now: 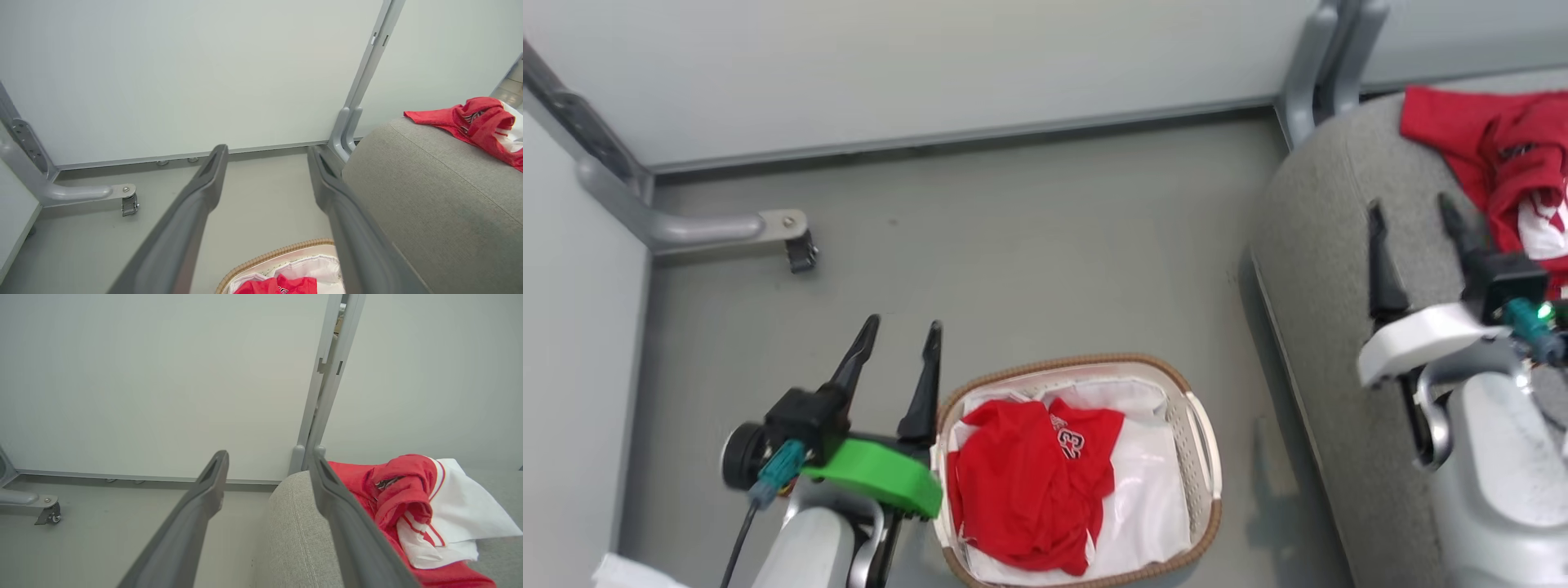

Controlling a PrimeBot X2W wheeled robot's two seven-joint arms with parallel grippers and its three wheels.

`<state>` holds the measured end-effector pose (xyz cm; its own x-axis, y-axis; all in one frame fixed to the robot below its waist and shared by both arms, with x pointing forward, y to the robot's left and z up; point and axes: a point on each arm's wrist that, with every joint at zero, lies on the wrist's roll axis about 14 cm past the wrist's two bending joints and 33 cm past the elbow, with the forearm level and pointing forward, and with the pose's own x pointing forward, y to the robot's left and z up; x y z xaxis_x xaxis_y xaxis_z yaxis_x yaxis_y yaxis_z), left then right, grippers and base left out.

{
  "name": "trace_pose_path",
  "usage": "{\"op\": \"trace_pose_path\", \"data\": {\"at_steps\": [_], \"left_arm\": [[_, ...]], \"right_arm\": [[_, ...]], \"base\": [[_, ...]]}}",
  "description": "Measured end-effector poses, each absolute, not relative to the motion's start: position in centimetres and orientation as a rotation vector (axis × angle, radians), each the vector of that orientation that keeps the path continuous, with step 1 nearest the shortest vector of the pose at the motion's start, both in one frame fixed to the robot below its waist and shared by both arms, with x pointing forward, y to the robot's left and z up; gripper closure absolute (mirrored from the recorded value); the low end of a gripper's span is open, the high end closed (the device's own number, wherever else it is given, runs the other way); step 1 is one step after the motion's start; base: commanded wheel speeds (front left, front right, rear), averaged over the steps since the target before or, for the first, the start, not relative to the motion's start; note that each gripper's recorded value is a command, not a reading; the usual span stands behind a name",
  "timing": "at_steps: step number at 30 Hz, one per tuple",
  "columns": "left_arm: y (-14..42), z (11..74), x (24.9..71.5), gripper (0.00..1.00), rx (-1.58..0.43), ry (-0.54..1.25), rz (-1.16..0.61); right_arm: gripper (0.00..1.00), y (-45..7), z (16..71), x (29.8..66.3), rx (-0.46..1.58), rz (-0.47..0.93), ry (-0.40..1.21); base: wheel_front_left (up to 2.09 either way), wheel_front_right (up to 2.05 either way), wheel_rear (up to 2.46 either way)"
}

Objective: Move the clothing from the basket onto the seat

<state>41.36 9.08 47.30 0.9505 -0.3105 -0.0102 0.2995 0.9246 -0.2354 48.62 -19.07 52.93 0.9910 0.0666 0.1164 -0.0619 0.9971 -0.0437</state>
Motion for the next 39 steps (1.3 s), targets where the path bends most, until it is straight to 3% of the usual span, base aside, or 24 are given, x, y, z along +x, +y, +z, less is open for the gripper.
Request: {"op": "trace_pose_path", "data": {"at_steps": [15, 27, 39], "left_arm": [[17.2, 47.4, 35.4, 0.0, -0.246, 0.021, -0.05], [17.6, 47.3, 34.3, 0.0, -0.25, 0.022, -0.036], [16.9, 47.1, 34.4, 0.0, -0.25, 0.03, -0.057]], "right_arm": [[0.0, -12.2, 52.6, 43.2, 0.136, 0.213, -0.106], [0.0, -11.3, 50.3, 40.1, 0.156, 0.244, -0.045], [0.0, -11.5, 50.5, 39.9, 0.173, 0.235, -0.052]], "base": [[0.0, 0.0, 0.0], [0.0, 0.0, 0.0], [0.0, 0.0, 0.0]]}}
